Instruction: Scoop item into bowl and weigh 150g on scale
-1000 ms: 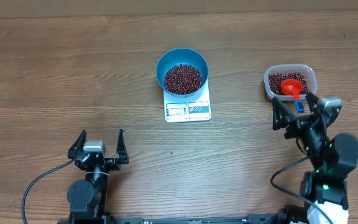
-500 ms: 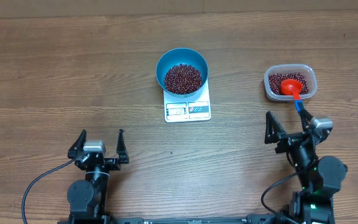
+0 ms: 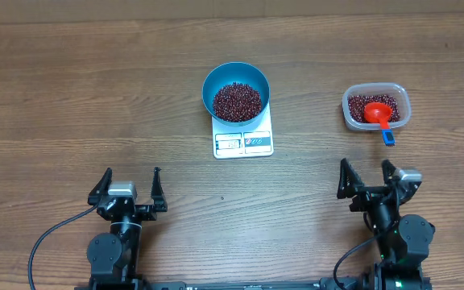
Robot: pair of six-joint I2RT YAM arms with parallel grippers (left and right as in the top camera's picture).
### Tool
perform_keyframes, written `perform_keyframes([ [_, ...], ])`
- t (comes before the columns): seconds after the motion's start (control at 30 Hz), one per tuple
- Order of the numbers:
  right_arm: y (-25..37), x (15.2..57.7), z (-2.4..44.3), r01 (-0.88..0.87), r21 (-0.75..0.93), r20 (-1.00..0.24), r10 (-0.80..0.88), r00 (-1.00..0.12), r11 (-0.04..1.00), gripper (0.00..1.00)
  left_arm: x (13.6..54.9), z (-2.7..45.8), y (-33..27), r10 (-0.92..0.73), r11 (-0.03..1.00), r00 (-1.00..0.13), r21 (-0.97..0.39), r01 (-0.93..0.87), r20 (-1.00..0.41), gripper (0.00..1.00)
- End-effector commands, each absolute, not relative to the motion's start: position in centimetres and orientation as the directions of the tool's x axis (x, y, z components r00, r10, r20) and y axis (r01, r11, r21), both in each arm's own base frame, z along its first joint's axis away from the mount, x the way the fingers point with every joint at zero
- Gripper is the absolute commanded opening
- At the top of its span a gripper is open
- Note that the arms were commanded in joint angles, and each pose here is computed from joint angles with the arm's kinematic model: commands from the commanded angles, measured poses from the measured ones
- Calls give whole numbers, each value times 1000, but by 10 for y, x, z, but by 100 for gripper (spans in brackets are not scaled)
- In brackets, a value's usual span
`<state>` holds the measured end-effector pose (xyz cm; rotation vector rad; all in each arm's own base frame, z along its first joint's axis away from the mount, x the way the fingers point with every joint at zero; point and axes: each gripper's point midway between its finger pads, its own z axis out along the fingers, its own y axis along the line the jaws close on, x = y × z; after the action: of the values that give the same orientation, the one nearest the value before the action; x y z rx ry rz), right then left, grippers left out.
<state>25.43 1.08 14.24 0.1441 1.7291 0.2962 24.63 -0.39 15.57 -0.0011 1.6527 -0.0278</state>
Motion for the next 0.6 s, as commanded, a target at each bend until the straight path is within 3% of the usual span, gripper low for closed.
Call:
perform_keyframes([
  [0.0, 7, 251, 144, -46, 274, -952, 264, -154, 961, 100, 246, 156, -4, 1, 1000, -78, -1, 23, -997, 99],
  [0.4, 21, 245, 172, -122, 151, -988, 148, -33, 981, 100, 246, 156, -4, 1, 1000, -78, -1, 23, -997, 100],
  [0.57, 21, 245, 171, -114, 110, -994, 107, -32, 987, 100, 246, 156, -4, 1, 1000, -78, -1, 23, -997, 100],
])
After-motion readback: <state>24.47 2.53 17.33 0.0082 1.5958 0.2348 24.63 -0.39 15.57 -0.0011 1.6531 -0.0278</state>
